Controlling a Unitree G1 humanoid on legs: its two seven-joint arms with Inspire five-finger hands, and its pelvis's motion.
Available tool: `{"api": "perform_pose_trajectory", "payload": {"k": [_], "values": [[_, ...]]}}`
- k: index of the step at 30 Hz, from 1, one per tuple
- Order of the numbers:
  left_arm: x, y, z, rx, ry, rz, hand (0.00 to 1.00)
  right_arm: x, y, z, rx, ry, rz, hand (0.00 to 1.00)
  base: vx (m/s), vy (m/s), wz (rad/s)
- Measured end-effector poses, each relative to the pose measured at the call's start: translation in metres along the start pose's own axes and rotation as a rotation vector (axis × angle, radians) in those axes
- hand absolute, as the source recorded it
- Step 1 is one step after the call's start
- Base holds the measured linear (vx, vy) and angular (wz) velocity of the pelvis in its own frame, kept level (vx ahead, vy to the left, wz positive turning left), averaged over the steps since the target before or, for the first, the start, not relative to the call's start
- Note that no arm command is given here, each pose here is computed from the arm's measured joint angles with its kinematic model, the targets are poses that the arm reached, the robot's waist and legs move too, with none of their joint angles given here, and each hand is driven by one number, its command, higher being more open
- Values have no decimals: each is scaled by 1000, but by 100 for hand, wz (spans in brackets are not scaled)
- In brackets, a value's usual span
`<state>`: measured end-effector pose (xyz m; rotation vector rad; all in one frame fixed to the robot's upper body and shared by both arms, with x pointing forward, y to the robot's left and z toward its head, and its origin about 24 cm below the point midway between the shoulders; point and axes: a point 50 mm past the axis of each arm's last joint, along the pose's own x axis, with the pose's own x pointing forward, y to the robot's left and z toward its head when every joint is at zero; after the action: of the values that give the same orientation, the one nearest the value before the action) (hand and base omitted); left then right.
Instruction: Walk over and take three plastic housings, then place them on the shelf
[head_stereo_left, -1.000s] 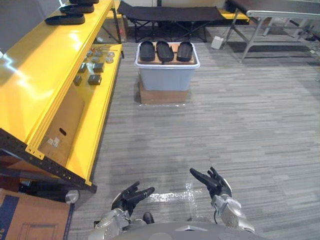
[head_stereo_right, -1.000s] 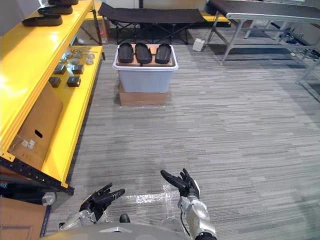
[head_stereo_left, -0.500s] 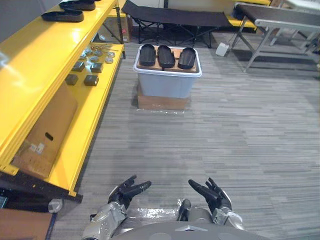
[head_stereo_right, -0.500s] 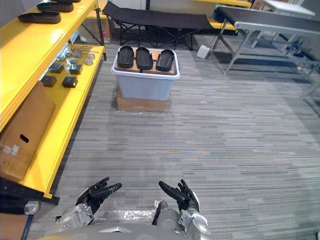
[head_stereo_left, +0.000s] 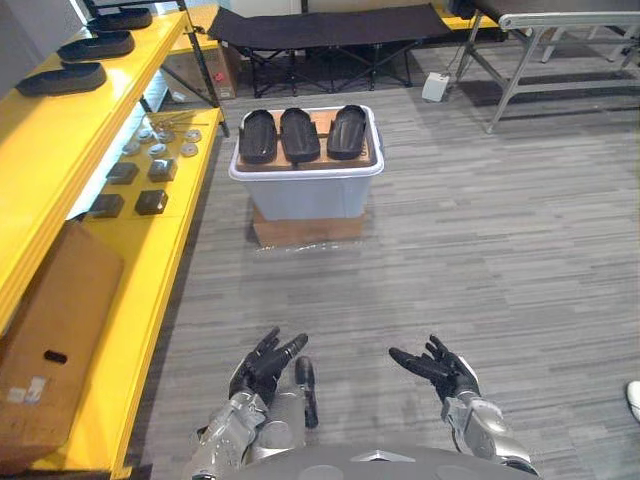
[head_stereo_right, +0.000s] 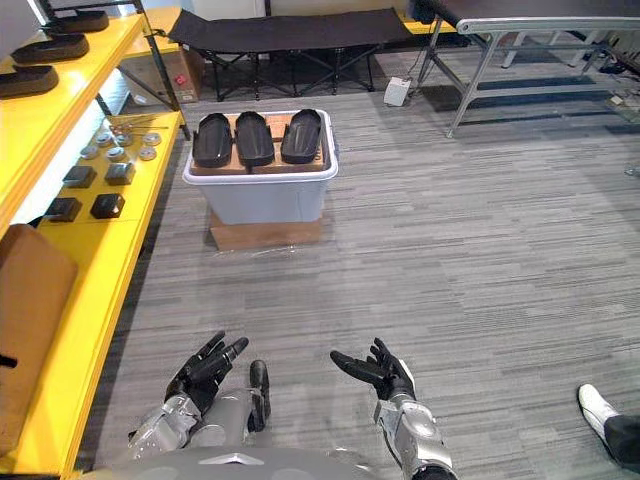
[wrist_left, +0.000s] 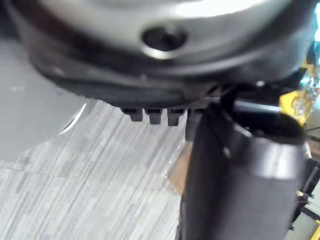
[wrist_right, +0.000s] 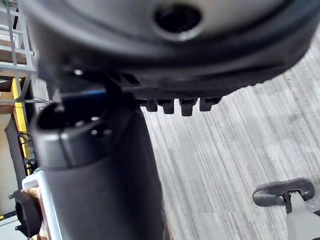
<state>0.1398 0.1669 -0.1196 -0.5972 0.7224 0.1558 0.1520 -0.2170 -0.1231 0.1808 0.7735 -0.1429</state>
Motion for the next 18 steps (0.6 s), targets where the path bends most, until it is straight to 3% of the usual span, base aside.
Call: {"api": "perform_pose_trajectory", "payload": {"k": [6, 11, 16, 18], "values": [[0, 21, 11, 40, 0, 72, 100, 1, 16, -19, 56, 58, 13, 100, 449, 150, 24], [-2, 21, 5, 37, 24, 80, 100, 0, 24, -21, 38, 37, 29, 100, 442, 44, 45], [6, 18, 24, 68, 2, 50, 100, -1, 25, -17, 48, -8, 33, 100, 331, -183, 82], [-4, 37, 22, 62, 9, 100, 100, -7, 31, -31, 74, 20, 52, 100, 432, -475, 57]]}}
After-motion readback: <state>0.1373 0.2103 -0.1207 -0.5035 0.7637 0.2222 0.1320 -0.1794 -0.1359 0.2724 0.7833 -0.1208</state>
